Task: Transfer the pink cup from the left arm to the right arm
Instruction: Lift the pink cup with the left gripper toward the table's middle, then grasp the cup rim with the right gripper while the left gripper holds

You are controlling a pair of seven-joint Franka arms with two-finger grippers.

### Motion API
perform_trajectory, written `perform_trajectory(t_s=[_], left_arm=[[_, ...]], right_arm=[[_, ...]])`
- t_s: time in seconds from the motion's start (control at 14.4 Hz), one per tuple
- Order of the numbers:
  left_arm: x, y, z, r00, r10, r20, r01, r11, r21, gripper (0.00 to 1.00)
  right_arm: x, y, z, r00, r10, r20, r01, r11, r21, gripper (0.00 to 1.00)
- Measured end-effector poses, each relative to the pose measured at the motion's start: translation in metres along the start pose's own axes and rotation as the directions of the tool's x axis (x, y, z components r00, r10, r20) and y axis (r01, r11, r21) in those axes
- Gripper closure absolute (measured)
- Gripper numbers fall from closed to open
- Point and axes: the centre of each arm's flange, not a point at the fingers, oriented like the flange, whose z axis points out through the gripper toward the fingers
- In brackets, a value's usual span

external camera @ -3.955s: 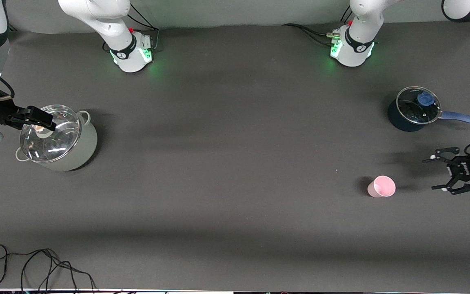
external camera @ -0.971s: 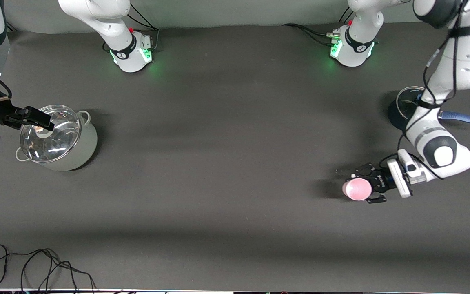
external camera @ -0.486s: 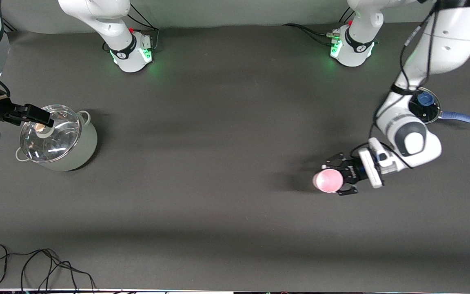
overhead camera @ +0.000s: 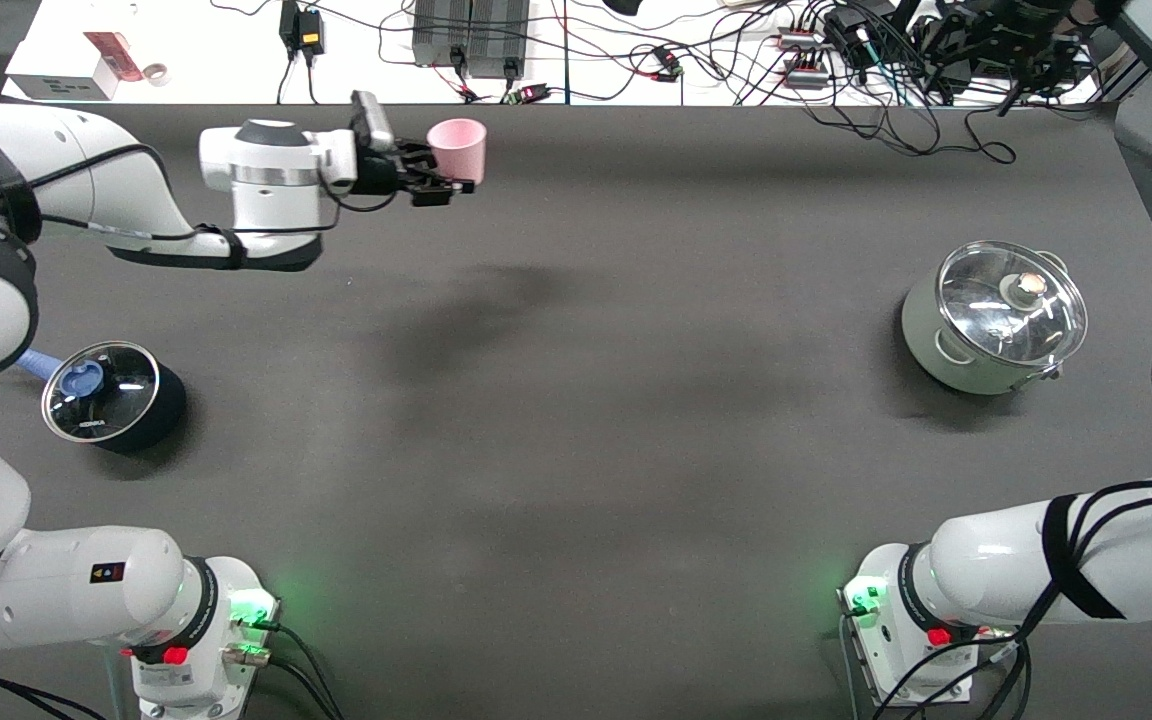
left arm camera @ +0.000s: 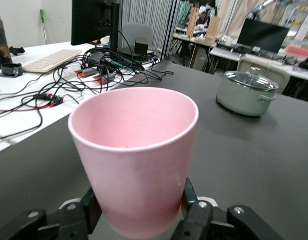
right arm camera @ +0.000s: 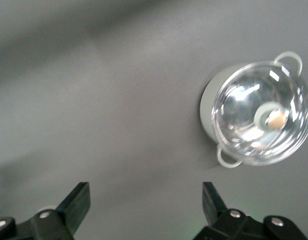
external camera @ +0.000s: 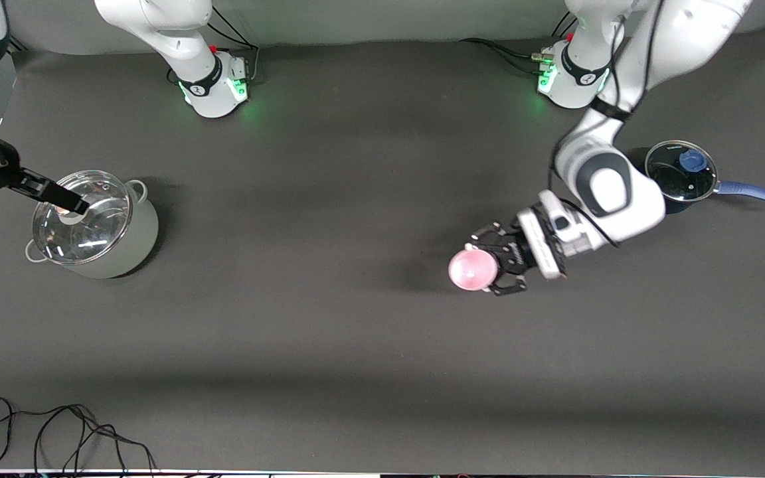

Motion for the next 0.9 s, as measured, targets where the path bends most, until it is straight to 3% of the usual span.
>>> perform_trajectory(t_s=[0.14,0.42,0.76,0.9], left_arm=[[0.036,0.042,0.018,1.0,-0.007,0.024,0.006,1.0,0.029,0.35],[0.085,0.115,0.039,0.999,0.032,0.042,-0.035,0.998,0.052,0.35],[0.107,0.168,0.053,0.996,0.062,0.058,-0.066,0.995,0.073,0.35],[0.114,0.174,0.055,0.997,0.061,0.051,-0.065,0.995,0.074,0.35]], right_arm=[[-0.022,-0.033,-0.004,0.988,0.15,0.027,-0.151,0.988,0.038,0.0],[-0.079,-0.105,-0.026,0.922,0.376,0.095,-0.385,0.917,0.101,0.0],[-0.163,-0.212,-0.022,0.831,0.538,0.142,-0.55,0.832,0.072,0.0],[-0.192,-0.246,-0.011,0.828,0.539,0.153,-0.551,0.833,0.052,0.0]])
